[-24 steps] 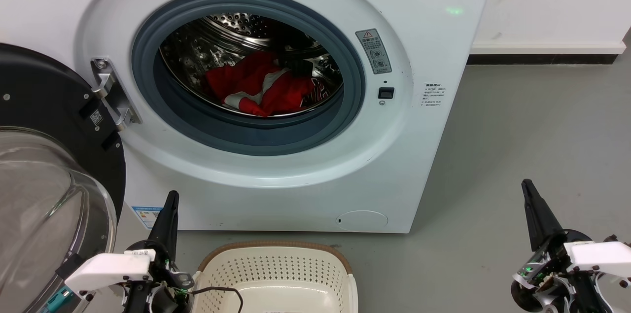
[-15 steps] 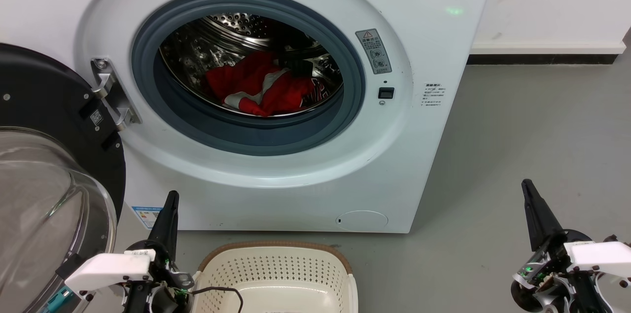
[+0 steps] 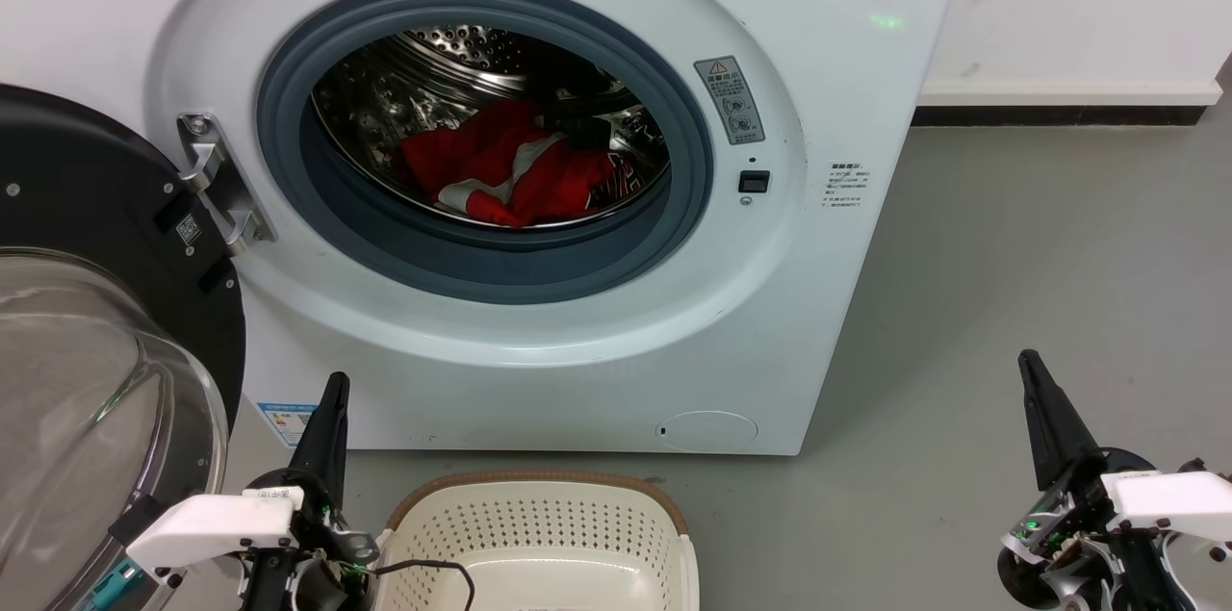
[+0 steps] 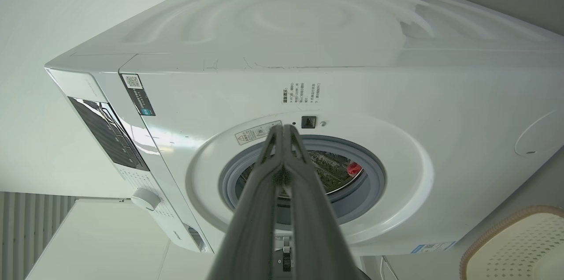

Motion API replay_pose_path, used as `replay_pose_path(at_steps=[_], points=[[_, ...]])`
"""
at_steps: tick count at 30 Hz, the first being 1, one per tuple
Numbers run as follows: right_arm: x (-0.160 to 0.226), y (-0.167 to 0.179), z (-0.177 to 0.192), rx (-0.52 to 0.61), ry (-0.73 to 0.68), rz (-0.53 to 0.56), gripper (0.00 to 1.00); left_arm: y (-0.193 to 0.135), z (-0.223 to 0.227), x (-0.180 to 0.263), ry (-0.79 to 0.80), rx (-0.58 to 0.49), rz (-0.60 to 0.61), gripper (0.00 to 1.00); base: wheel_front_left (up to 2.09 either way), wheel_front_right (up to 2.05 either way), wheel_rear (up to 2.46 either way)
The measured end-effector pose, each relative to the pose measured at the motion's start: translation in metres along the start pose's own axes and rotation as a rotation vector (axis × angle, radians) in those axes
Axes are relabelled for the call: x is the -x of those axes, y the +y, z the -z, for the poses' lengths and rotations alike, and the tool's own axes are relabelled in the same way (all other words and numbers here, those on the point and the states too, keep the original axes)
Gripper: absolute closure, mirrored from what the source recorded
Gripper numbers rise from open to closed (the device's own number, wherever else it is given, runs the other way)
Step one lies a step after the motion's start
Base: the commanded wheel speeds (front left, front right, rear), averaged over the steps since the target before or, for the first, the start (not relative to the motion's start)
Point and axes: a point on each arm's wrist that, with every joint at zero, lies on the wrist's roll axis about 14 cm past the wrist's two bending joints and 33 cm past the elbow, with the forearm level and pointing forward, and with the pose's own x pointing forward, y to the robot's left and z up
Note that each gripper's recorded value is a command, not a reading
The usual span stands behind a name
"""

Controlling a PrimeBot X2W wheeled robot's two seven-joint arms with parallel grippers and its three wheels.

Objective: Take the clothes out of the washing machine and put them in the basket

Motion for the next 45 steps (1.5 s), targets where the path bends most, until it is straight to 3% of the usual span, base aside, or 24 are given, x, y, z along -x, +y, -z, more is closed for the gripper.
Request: replay_pose_path(at_steps=[11, 12, 17, 30, 45], points=[[0.000, 0.000, 0.000, 0.000, 0.000, 0.000, 1.00, 0.000, 0.000, 0.000, 0.000, 0.000, 0.000, 1.00, 0.00, 0.00, 0.00], [0.000, 0.000, 0.000, 0.000, 0.000, 0.000, 0.00, 0.000, 0.000, 0.000, 0.000, 0.000, 0.000, 0.00, 0.00, 0.00, 0.00], [0.008, -0.017, -0.001, -0.002, -0.010, 0.049, 0.00, 0.018, 0.003, 0.007, 0.000, 0.000, -0.054, 0.00, 0.00, 0.00, 0.00], [0.006, -0.009, -0.001, 0.066, -0.041, 0.026, 0.00, 0.010, 0.016, -0.001, 0.009, -0.061, -0.034, 0.00, 0.00, 0.00, 0.00], [0.003, 0.005, 0.000, 0.409, -0.052, -0.009, 0.00, -0.005, 0.016, -0.007, -0.009, -0.339, 0.011, 0.00, 0.00, 0.00, 0.00]])
